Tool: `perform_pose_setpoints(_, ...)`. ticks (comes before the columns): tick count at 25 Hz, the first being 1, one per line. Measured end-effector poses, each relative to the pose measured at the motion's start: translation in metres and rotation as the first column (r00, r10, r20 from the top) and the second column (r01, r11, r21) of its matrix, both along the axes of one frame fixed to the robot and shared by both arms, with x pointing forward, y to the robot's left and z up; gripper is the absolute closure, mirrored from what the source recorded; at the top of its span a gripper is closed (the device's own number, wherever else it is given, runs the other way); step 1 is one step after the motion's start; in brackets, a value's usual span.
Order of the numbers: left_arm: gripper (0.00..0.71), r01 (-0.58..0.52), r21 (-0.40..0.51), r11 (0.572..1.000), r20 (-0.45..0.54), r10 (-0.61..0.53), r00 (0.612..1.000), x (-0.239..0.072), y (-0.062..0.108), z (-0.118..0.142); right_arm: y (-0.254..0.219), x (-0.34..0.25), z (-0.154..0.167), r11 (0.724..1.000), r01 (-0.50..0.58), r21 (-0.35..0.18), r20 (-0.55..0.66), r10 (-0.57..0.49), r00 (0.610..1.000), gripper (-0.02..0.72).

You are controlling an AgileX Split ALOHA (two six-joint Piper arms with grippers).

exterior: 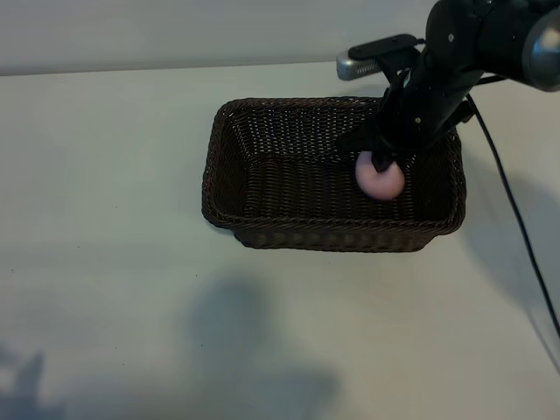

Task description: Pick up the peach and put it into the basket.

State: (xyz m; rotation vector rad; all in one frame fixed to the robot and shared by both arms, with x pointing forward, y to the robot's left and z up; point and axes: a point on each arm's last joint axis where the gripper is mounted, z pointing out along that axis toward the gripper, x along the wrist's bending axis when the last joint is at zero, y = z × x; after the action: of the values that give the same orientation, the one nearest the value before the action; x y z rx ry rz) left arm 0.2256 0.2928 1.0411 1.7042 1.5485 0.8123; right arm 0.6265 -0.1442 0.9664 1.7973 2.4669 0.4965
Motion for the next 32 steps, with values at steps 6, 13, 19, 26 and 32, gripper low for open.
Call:
perform_pose_setpoints(6, 0.112, 0.0, 0.0, 1.0, 0.0, 0.0, 1.0, 0.0, 0.0, 0.0, 0.002, 0.003, 0.018, 1.0, -0.012, 0.004, -0.003, 0.012, 1.0, 0.272)
perform_pose_setpoints(13, 0.112, 0.0, 0.0, 1.0, 0.0, 0.0, 1.0, 0.0, 0.0, 0.0, -0.003, -0.008, 0.059, 1.0, -0.021, 0.022, 0.076, 0.019, 0.997, 0.068)
perform_pose_setpoints(19, 0.112, 0.0, 0.0, 1.0, 0.0, 0.0, 1.0, 0.0, 0.0, 0.0, -0.037, -0.014, 0.097, 0.999, 0.024, -0.047, 0.161, -0.017, 0.987, 0.113)
perform_pose_setpoints(26, 0.112, 0.0, 0.0, 1.0, 0.0, 0.0, 1.0, 0.0, 0.0, 0.0, -0.133, -0.002, 0.098, 0.965, 0.242, -0.104, 0.13, -0.228, 0.965, 0.12)
perform_pose_setpoints(32, 0.112, 0.0, 0.0, 1.0, 0.0, 0.0, 1.0, 0.0, 0.0, 0.0, -0.214, -0.007, 0.098, 0.89, 0.434, -0.137, 0.134, -0.417, 0.899, 0.12)
